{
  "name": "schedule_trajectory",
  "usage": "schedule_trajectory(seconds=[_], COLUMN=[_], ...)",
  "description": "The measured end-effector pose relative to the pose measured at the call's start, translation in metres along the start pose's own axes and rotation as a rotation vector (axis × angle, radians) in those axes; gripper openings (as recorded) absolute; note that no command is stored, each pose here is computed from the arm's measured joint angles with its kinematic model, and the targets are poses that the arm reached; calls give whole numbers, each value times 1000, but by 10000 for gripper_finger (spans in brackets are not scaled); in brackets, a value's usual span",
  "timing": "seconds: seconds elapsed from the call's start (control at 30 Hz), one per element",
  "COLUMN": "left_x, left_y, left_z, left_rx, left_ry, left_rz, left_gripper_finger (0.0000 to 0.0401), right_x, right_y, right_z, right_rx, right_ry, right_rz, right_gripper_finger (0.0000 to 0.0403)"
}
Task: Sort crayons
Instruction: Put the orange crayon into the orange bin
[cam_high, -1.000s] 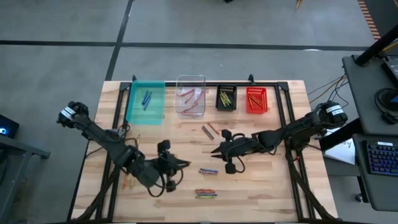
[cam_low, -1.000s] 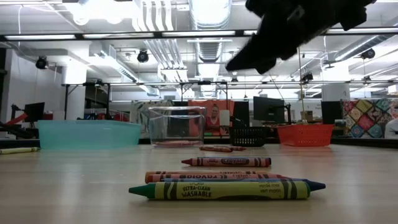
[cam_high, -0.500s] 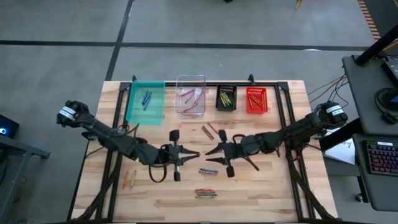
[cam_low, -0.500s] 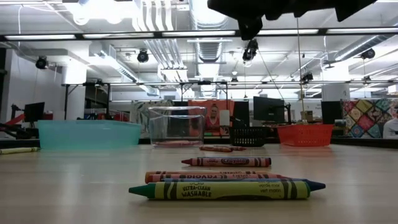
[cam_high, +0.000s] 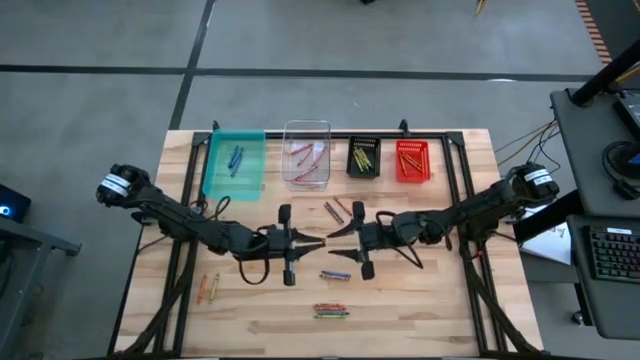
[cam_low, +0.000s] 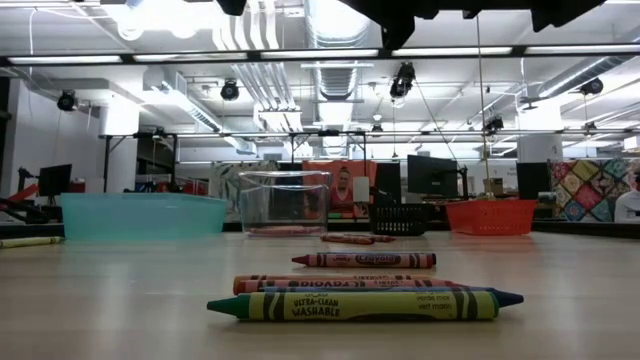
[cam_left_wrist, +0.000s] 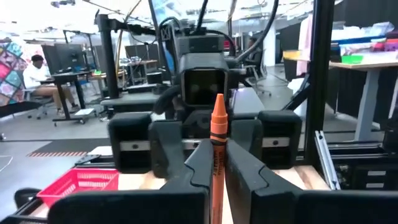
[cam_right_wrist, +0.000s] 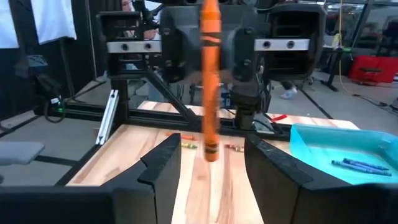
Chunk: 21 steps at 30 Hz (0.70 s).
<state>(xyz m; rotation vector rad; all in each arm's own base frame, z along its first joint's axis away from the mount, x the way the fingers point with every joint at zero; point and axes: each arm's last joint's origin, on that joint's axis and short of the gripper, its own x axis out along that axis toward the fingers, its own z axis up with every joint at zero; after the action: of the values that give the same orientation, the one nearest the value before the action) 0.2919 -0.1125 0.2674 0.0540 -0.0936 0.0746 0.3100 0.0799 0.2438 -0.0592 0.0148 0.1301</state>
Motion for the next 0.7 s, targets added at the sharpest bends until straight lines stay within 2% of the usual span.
schedule_trajectory(seconds=[0.43,0.7], left_x=[20,21], left_y=[0,1], left_z=[-6,-7], left_rx=[-2,-3], left_ry=[-9,-10], left_rz=[38,41], left_gripper_finger=[0,0], right_x=[0,0], right_y=[-1,-1], right_z=[0,-1], right_rx=[-9,-26], right_ry=[-1,11], right_rz=[2,4], right_gripper_finger=[155,136])
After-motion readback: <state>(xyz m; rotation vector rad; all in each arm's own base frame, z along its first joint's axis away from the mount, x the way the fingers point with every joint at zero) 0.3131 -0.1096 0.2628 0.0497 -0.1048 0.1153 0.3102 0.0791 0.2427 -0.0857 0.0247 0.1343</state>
